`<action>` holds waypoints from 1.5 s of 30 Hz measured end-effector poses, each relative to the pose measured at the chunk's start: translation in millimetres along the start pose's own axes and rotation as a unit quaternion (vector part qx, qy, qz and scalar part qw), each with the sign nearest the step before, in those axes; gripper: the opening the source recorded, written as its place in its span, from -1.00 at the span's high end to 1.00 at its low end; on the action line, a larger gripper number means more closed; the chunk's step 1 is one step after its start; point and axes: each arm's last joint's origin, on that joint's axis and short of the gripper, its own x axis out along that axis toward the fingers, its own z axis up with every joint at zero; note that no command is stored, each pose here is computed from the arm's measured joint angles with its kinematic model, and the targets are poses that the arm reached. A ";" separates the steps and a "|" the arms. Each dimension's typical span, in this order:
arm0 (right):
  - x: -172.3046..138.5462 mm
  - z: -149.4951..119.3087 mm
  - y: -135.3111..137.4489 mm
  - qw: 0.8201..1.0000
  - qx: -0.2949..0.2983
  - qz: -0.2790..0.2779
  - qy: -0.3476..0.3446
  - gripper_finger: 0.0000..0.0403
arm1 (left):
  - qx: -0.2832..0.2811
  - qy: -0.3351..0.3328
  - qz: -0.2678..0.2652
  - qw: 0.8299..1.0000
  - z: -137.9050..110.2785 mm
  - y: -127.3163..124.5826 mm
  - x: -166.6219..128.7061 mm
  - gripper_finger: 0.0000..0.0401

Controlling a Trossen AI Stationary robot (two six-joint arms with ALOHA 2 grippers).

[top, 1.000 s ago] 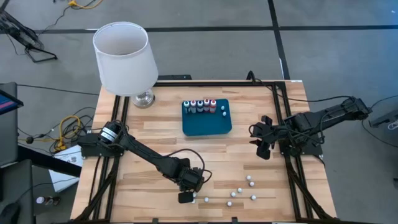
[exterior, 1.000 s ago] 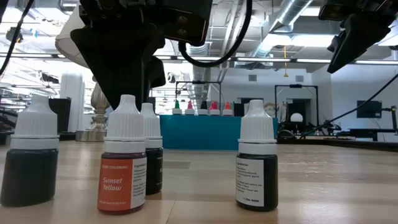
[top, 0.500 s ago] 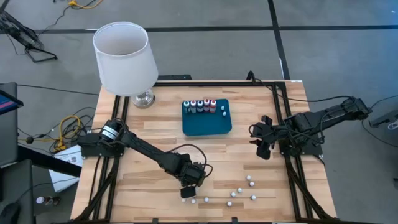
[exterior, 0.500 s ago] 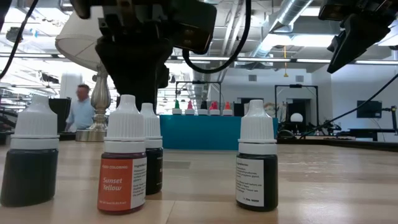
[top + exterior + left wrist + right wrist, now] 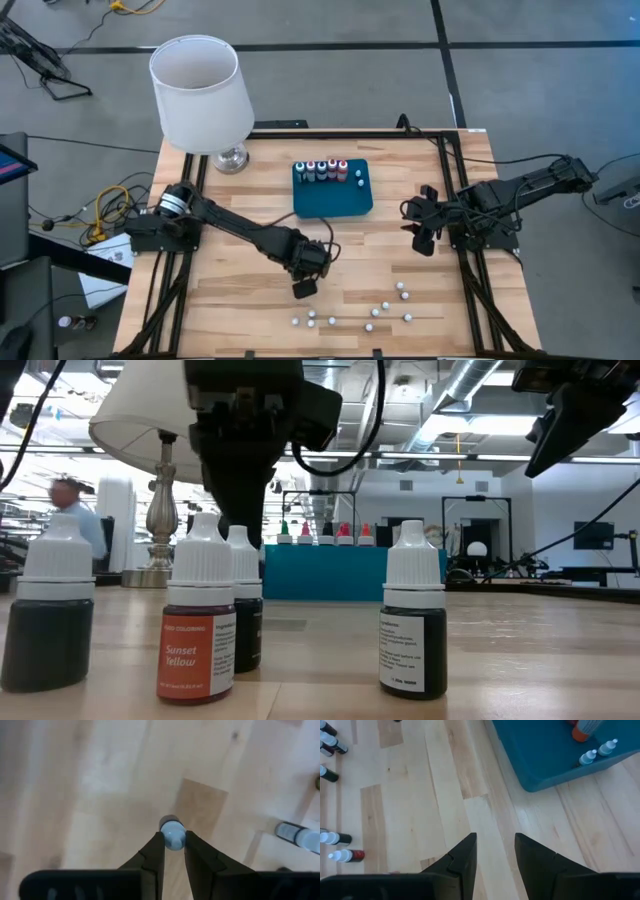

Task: Pick & Place food coloring
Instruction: Put the small black food coloring bottle into the bin

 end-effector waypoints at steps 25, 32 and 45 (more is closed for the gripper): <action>0.6 5.3 -3.5 0.996 0.077 -0.030 -0.034 0.39 | -0.219 -0.144 0.052 0.964 52.1 146.0 -89.7 0.75; 1.9 8.0 -11.0 0.993 0.100 -0.054 -0.040 0.39 | -0.313 -0.196 0.051 0.928 62.6 162.1 -93.2 0.75; 3.4 9.4 -21.0 0.993 0.083 -0.079 -0.032 0.39 | -0.370 -0.178 0.052 0.910 76.4 160.6 -49.8 0.75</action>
